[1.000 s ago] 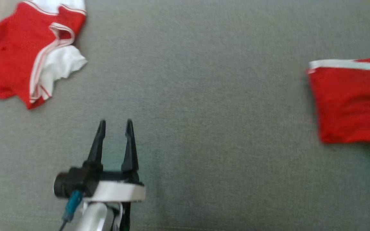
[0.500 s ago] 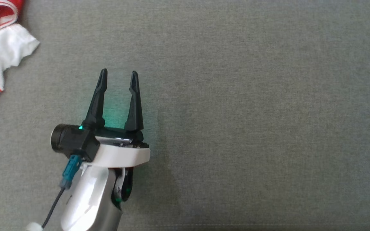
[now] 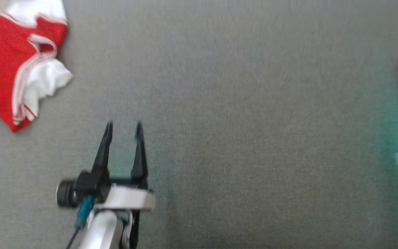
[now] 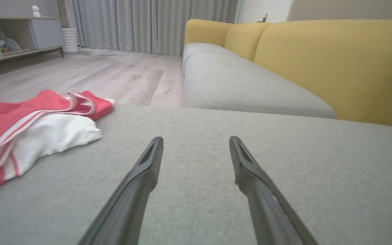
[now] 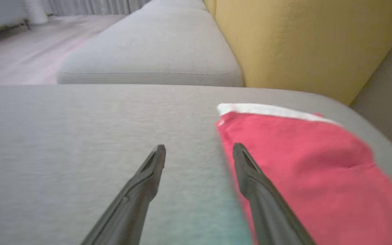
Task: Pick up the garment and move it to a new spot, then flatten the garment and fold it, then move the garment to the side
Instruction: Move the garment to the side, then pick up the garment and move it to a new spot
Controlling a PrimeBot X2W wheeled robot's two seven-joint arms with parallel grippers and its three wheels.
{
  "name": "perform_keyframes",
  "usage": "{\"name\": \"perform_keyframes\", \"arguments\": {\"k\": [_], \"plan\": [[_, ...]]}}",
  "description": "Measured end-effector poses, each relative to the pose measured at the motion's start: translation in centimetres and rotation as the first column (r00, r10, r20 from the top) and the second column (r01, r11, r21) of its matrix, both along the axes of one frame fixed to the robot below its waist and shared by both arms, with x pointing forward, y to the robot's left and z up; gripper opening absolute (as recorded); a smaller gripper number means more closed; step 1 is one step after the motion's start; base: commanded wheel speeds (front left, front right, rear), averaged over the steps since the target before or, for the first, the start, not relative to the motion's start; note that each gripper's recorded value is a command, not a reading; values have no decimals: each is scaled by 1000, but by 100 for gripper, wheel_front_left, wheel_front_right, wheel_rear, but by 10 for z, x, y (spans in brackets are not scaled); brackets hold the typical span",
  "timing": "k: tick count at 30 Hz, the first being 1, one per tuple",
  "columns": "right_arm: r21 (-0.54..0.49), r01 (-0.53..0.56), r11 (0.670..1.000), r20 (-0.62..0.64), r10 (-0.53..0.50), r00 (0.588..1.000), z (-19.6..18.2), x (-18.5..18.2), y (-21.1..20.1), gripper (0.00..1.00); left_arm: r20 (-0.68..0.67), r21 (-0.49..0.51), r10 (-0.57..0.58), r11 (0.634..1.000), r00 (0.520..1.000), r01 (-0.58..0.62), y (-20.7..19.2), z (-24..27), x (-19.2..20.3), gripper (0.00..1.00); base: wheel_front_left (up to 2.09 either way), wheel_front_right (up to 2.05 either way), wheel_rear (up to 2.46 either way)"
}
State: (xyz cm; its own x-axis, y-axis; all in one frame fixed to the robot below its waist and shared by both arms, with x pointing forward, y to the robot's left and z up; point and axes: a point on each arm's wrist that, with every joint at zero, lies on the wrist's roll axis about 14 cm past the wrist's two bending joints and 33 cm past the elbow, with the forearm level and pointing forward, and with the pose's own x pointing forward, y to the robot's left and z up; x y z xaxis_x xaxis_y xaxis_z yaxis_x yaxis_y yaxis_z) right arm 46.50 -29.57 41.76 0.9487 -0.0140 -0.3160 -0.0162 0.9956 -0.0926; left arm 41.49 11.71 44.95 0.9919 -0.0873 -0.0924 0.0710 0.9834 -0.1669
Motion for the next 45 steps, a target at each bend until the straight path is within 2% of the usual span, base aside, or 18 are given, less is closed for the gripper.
{"name": "perform_keyframes", "arguments": {"k": [6,12,15,24,37,45], "plan": [[170,-120,978,82,107,991,7,-53,86,100,9,48,19,999,1000,-20,11,8,-44,100,0,0,0],[200,-216,956,283,155,947,61,-84,139,100,69,76,48,996,996,-53,24,25,-74,100,0,0,0],[196,-211,958,338,136,931,75,-101,149,100,98,76,56,995,994,-63,28,32,-83,100,0,0,0],[183,-161,970,291,104,951,54,-138,146,100,108,86,91,991,990,-100,42,32,-98,100,0,0,0],[189,-158,969,296,98,950,55,-141,147,100,130,111,113,986,985,-128,52,37,-104,100,0,0,0],[215,-231,949,269,170,948,49,-130,173,100,127,108,224,965,966,-238,84,34,-123,100,0,0,0]]}}
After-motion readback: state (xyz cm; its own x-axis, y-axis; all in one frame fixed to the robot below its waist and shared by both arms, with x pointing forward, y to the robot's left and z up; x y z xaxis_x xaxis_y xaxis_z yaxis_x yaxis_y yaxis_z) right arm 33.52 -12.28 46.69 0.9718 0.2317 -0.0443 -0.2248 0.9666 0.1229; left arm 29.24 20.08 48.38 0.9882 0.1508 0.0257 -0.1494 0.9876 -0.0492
